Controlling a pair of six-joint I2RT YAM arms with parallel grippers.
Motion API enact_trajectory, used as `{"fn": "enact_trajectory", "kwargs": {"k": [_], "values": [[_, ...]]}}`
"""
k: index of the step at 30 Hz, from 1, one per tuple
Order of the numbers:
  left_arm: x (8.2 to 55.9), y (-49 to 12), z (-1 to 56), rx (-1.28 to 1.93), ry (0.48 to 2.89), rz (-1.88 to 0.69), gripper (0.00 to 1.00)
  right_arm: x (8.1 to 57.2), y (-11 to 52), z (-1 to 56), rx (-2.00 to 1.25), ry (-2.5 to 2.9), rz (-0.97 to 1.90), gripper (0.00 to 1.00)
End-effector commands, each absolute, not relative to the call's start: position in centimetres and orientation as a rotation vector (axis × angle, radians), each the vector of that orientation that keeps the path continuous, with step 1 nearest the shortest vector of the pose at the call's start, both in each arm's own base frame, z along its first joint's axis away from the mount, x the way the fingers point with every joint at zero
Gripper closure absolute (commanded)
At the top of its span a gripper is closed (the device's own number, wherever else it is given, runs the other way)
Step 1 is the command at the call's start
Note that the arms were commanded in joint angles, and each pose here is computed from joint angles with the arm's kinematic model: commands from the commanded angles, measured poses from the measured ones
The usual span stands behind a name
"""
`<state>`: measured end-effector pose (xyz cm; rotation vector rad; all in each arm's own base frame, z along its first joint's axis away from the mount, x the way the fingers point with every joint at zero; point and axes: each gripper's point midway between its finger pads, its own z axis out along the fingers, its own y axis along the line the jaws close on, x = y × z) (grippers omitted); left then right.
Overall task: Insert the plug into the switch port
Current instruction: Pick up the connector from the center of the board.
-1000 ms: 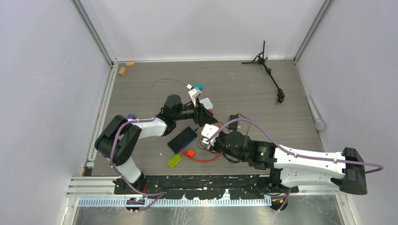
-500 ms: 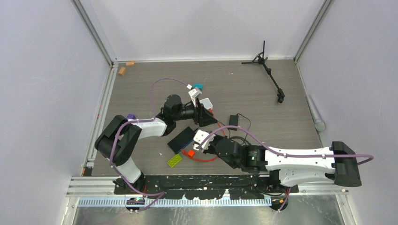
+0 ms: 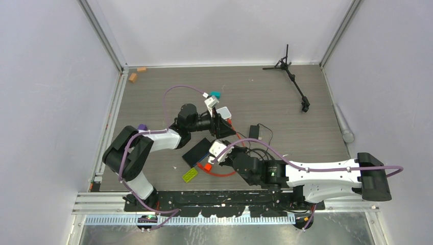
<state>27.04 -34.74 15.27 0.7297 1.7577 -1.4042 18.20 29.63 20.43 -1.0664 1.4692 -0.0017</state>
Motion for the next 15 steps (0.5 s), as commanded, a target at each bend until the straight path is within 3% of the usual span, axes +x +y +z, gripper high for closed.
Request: {"fn": "enact_trajectory", "kwargs": {"k": [1,15], "values": [[27.4,-34.4,17.9,0.743,1.641,-1.375,0.37,18.5,29.6,22.9,-0.963,1.454,0.016,1.0],[27.0,-33.5,19.8,0.7,1.562,-1.439,0.37,16.4,26.7,24.5,-0.871,1.525,0.51,0.99]]}}
